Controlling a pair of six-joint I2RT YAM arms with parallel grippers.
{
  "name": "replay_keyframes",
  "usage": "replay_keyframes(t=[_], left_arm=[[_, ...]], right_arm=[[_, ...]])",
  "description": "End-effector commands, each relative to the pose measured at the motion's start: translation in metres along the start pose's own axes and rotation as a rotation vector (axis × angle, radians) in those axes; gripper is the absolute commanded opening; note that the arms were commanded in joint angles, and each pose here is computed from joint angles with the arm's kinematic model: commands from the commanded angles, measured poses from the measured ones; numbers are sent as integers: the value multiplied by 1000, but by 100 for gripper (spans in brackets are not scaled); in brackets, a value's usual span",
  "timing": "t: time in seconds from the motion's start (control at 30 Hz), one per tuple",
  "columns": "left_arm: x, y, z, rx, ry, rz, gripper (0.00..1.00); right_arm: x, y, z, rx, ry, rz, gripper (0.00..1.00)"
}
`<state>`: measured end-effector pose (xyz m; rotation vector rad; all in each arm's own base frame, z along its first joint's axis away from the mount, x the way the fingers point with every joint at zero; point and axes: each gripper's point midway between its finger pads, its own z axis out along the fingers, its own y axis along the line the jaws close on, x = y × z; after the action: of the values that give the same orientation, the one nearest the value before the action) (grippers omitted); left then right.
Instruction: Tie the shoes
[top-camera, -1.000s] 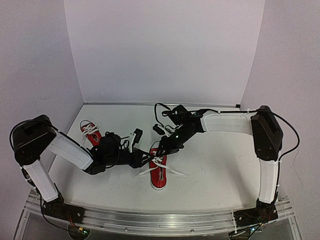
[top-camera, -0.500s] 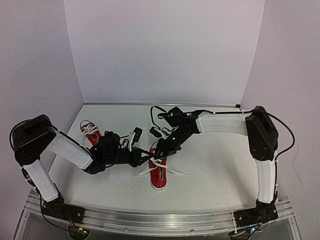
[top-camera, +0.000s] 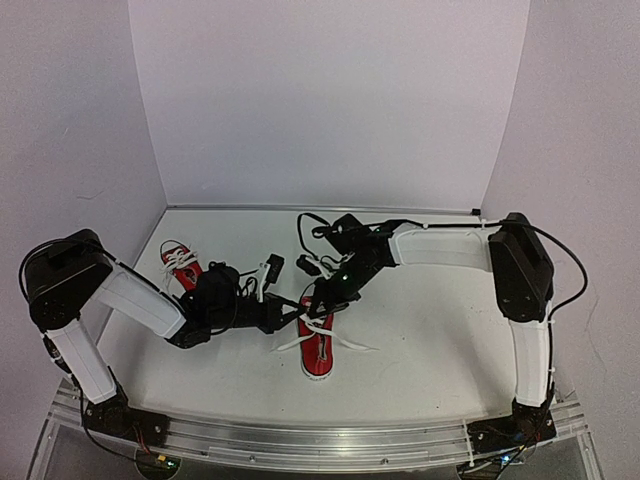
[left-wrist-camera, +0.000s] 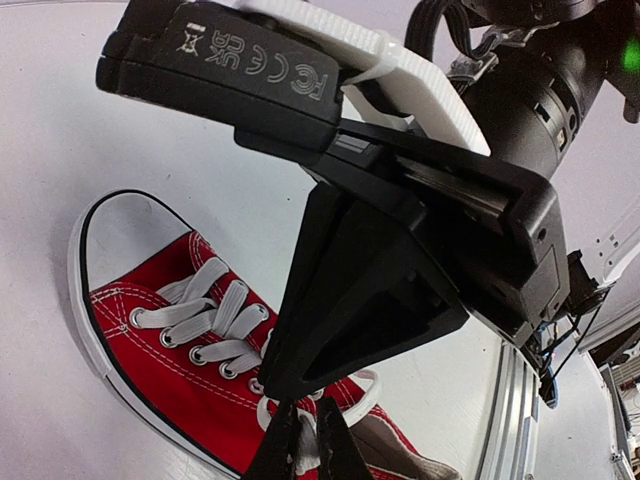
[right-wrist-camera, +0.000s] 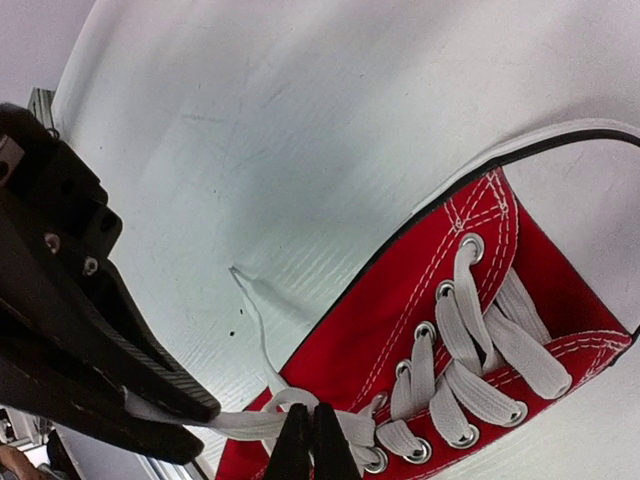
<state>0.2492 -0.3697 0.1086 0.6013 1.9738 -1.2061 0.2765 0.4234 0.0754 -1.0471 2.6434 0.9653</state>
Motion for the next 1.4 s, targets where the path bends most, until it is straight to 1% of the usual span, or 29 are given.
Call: replay_keyframes(t=[0.0, 0.2, 0.4, 0.5, 0.8, 0.93, 1.0, 1.07, 1.1, 1.2, 1.3, 1.37], left_arm=[[-13, -2, 0, 2, -38, 8, 5], [-10, 7, -5, -39, -36, -4, 0], [-7, 11, -5, -54, -28, -11, 0], [-5, 18, -4, -88, -22, -14, 0], [-5, 35, -2, -189, -8, -15, 0], [-4, 34, -1, -182, 3, 7, 0], [-7, 29, 0, -159, 5, 38, 7], [-13, 20, -4, -133, -2, 93, 22], [-17, 17, -6, -129, -9, 121, 28], [-37, 6, -22, -144, -41, 247, 39], [-53, 3, -41, -212, -58, 401, 45], [-59, 2, -51, -250, -42, 519, 49]], right_arm=[[-6, 0, -6, 35, -13, -21, 0], [-8, 3, -25, 70, -52, -22, 0], [-10, 1, -41, 77, -102, 0, 0], [-11, -1, -48, 71, -125, 13, 0], [1, -12, -51, 68, -128, 44, 0], [4, -13, -51, 60, -135, 51, 0], [2, -11, -51, 46, -140, 53, 0], [0, -8, -49, 29, -145, 57, 0], [-1, -7, -49, 21, -149, 58, 0], [-4, -4, -49, 1, -156, 61, 0], [-6, -3, -48, -9, -160, 64, 0], [-7, -3, -47, -10, -161, 66, 0]])
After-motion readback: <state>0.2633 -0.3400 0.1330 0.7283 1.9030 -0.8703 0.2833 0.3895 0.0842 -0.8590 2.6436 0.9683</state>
